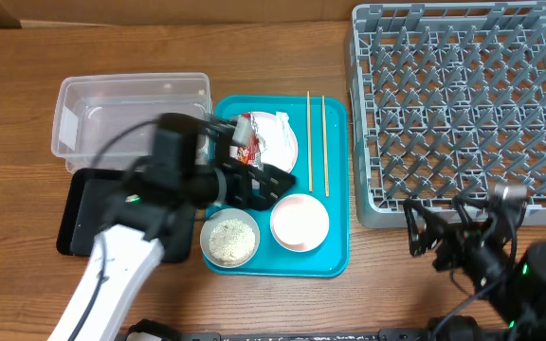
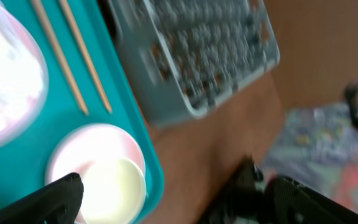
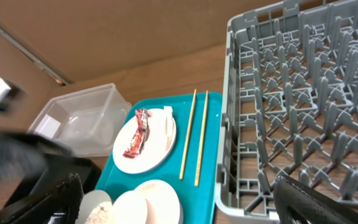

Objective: Sort waste into correct bins and load items into the dishwasher

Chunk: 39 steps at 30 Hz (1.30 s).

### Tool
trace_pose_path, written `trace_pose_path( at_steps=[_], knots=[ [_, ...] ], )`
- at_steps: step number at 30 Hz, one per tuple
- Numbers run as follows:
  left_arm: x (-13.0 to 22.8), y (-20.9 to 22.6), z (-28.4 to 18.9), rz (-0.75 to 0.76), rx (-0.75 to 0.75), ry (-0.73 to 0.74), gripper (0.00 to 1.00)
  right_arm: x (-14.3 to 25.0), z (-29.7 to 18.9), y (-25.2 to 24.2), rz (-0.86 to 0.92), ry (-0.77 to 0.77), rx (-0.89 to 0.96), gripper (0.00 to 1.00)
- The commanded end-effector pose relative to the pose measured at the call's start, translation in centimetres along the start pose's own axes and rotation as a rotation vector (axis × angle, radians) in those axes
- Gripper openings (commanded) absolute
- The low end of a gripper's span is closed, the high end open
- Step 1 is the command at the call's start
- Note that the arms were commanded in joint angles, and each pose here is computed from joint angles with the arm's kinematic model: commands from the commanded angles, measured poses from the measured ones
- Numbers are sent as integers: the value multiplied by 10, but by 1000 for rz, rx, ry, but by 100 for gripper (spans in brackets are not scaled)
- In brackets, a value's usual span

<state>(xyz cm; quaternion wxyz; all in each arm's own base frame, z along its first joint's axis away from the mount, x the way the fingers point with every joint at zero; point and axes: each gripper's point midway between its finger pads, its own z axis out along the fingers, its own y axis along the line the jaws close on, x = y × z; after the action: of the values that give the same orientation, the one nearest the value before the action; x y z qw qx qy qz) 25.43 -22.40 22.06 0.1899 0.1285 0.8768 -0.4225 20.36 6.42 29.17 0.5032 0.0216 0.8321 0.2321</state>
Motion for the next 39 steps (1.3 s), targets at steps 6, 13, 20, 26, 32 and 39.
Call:
trace_pose_path(
  at_steps=[6,13,20,26,32,39],
  knots=[
    [53,24,59,110,-442,125,74,-19,3,22,15,56,-89,100],
    [85,43,101,194,-556,240,61,-17,3,22,23,64,-87,100],
    [75,47,117,194,-551,214,11,-15,3,21,25,71,-85,100],
    [40,1,89,177,-485,180,4,-15,3,21,25,71,-84,100],
    [-1,-19,36,100,-366,146,4,-9,4,19,36,94,-78,99],
    [-28,-83,-20,97,379,172,4,7,13,29,78,201,-162,95]
  ],
)
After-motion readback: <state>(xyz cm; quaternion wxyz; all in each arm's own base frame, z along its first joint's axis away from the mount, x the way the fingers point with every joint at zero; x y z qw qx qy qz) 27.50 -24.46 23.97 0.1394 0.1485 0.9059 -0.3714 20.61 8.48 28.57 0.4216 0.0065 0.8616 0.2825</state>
